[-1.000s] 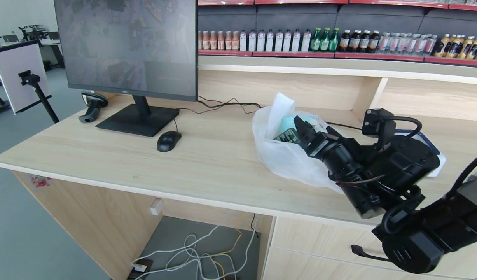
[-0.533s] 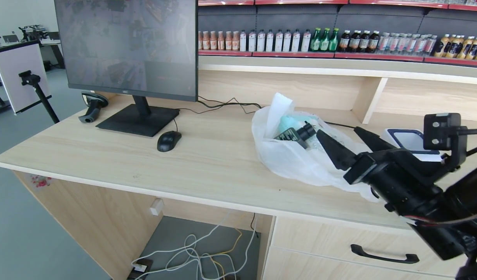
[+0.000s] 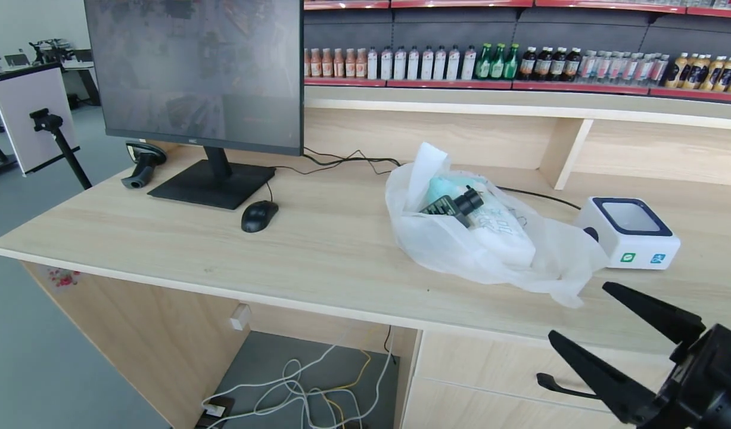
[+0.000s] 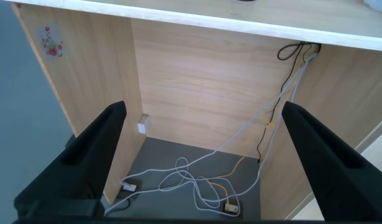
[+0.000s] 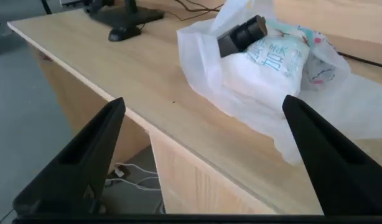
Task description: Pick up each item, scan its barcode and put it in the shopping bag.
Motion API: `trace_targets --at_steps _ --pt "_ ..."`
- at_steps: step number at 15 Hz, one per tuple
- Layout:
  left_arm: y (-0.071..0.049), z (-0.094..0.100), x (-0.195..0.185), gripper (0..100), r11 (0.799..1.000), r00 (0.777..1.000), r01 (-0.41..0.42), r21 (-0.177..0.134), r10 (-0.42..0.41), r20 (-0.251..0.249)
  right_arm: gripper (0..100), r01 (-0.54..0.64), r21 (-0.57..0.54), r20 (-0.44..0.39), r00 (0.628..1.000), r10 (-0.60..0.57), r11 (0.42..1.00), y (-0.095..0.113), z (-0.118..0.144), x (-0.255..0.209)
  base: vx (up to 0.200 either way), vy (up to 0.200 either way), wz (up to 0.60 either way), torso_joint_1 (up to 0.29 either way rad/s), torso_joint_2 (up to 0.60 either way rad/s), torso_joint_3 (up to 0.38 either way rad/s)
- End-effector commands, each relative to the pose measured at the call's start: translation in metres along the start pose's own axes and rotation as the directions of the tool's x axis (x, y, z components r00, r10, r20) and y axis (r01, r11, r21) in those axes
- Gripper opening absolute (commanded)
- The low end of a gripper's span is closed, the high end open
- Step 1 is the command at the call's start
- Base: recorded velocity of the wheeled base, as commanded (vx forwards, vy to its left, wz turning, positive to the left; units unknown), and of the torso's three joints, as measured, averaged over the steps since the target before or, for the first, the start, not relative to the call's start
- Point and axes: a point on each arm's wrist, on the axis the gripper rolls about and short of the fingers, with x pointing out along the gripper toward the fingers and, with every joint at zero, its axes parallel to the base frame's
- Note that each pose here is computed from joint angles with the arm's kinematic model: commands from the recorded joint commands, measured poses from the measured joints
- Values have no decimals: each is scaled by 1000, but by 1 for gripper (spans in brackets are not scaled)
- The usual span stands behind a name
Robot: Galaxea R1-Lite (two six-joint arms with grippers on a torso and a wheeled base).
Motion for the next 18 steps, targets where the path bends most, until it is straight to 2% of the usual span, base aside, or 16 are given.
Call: trace_targets --at_steps 1,2,3,4,6,7,9,10,11,12,13,14,15,16,18 --pt "0 0 0 100 1000 1000 0 0 0 1 100 -200 -48 -85 977 195 979 14 -4 -45 0 0 0 0 0 0" --pt "0 0 0 100 1000 1000 0 0 0 1 100 -283 -83 -186 946 264 956 11 -17 -74 0 0 0 0 0 0" --pt "0 0 0 100 1000 1000 0 0 0 1 100 -325 -98 -236 926 296 940 7 -27 -93 0 0 0 0 0 0" --pt "0 0 0 100 1000 1000 0 0 0 1 100 -357 -106 -249 913 323 928 2 -37 -111 0 0 0 0 0 0" --pt "0 0 0 100 1000 1000 0 -4 0 1 100 -404 -101 -217 901 376 909 -9 -56 -143 0 0 0 0 0 0" --pt "0 0 0 100 1000 1000 -2 -9 2 1 100 -435 -89 -202 889 412 896 -11 -57 -149 0 0 0 0 0 0" --pt "0 0 0 100 1000 1000 -2 -10 2 1 100 -418 -36 -171 898 406 908 -12 -56 -150 0 0 0 0 0 0" --pt "0 0 0 100 1000 1000 -2 -10 2 1 100 -361 17 -179 916 358 932 -11 -57 -150 0 0 0 0 0 0" --pt "0 0 0 100 1000 1000 -2 -10 2 -1 100 -240 10 -211 948 237 971 -9 -57 -149 0 0 0 0 0 0" --pt "0 0 0 100 1000 1000 -2 -10 2 1 100 -182 3 -230 957 177 983 -8 -56 -148 0 0 0 0 0 0" --pt "0 0 0 100 1000 1000 -2 -9 2 1 100 57 -43 -252 966 -66 997 -6 -56 -147 0 0 0 0 0 0" --pt "0 0 0 100 1000 1000 -2 -10 2 1 100 208 -58 -248 944 -216 976 -4 -56 -148 0 0 0 0 0 0" --pt "0 0 0 100 1000 1000 -2 -10 2 1 100 265 -64 -244 931 -272 962 -3 -56 -148 0 0 0 0 0 0" --pt "0 0 0 100 1000 1000 -2 -9 2 1 100 401 -77 -225 885 -408 913 -1 -56 -149 0 0 0 0 0 0" --pt "0 0 0 100 1000 1000 -2 -9 2 1 100 459 -71 -172 869 -465 885 1 -57 -153 0 0 0 0 0 0"
